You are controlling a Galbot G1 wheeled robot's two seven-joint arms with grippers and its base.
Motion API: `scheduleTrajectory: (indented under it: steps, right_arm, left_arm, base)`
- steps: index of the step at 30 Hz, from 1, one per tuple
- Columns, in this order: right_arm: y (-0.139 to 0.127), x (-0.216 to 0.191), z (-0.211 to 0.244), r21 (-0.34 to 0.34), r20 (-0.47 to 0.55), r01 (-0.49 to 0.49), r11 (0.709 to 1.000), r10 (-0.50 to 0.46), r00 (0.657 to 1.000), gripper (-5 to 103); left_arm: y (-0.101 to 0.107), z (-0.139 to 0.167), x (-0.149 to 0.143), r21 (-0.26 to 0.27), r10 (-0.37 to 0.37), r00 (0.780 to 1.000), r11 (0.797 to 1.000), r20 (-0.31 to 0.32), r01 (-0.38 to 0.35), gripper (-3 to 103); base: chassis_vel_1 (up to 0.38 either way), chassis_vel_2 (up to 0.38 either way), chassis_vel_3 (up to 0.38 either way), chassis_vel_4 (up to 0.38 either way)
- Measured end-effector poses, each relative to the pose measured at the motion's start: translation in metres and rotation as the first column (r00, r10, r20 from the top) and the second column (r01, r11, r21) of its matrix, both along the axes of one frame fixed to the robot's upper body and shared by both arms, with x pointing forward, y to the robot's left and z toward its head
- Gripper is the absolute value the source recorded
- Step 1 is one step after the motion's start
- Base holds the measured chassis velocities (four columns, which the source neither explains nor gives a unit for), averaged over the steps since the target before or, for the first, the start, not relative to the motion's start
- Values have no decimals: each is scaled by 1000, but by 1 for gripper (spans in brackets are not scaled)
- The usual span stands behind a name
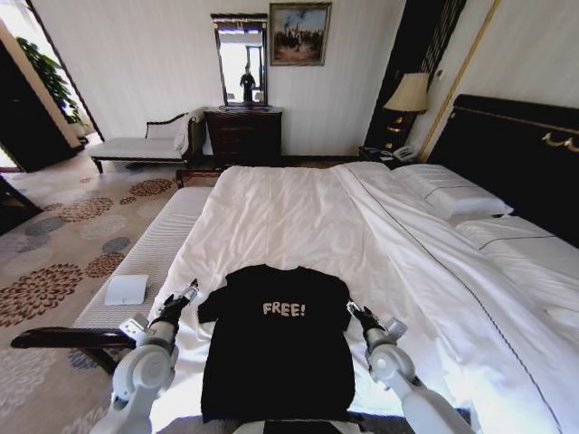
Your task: Fold the clothes on the bed.
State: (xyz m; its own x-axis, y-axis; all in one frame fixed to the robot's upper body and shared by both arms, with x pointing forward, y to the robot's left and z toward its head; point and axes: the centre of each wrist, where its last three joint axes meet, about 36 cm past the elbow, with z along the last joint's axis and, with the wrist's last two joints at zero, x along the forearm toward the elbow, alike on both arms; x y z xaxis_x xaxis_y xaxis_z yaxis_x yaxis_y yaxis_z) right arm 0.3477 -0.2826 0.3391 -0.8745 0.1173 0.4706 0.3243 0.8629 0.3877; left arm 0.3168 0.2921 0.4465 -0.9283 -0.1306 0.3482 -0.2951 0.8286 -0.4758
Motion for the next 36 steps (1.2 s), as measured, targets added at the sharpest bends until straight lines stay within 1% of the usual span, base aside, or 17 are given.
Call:
scheduleTrajectory:
  steps: [2, 3, 5, 7, 16, 28, 30, 31, 32, 34, 36]
  right_arm:
    - [0, -1, 0, 0, -2, -1, 1000, 1, 1000, 68]
    - [1, -2, -2, 0, -6, -3, 1000, 3, 1000, 62]
    - [2, -4, -2, 3, -9, -5, 1000, 5, 1000, 57]
    - [3, -5, -3, 3, -11, -6, 1000, 6, 1000, 56]
    - [3, -9, -6, -8, -19, -18, 1000, 18, 1000, 52]
    - [7, -22, -4, -13, -25, -53, 999, 52, 998, 52]
    - [8, -22, -5, -17, -24, -57, 998, 56, 998, 48]
    - [8, -22, -5, -17, -24, -57, 998, 56, 998, 48]
    - [7, -23, -5, -19, -24, -58, 998, 57, 998, 46]
    - [7, -24, -6, -21, -25, -58, 998, 58, 998, 35]
    - [7, -25, -6, -22, -25, -59, 998, 58, 998, 35]
  left_arm:
    - [0, 0, 0, -1, 1, 1000, 1000, 0, -1, 100]
    - [0, -1, 0, -2, 1, 1000, 1000, -2, -1, 100]
    - [0, -1, 0, -4, 2, 1000, 1000, -3, -2, 100]
    - [-1, -2, 0, -4, 2, 1000, 1000, -3, -2, 100]
    - [-3, -1, -2, -7, 3, 1000, 1000, -4, -3, 100]
    - [-5, 1, -7, -5, 10, 1000, 1000, 0, -10, 100]
    - [-7, 0, -7, -5, 10, 1000, 1000, -2, -10, 100]
    - [-7, 0, -7, -5, 10, 1000, 1000, -2, -10, 100]
    - [-8, 0, -7, -6, 11, 1000, 1000, -2, -11, 100]
    - [-9, -1, -8, -6, 11, 1000, 1000, -3, -11, 100]
    - [-9, -1, -8, -6, 11, 1000, 1000, -3, -11, 100]
  base:
    - [0, 0, 0, 0]
    - [0, 0, 0, 0]
    - [0, 0, 0, 0]
    - [0, 0, 0, 0]
    - [0, 0, 0, 0]
    - [0, 0, 0, 0]
    - [0, 0, 0, 0]
    - [0, 0, 0, 0]
    - [0, 0, 0, 0]
    - [0, 0, 0, 0]
    - [0, 0, 0, 0]
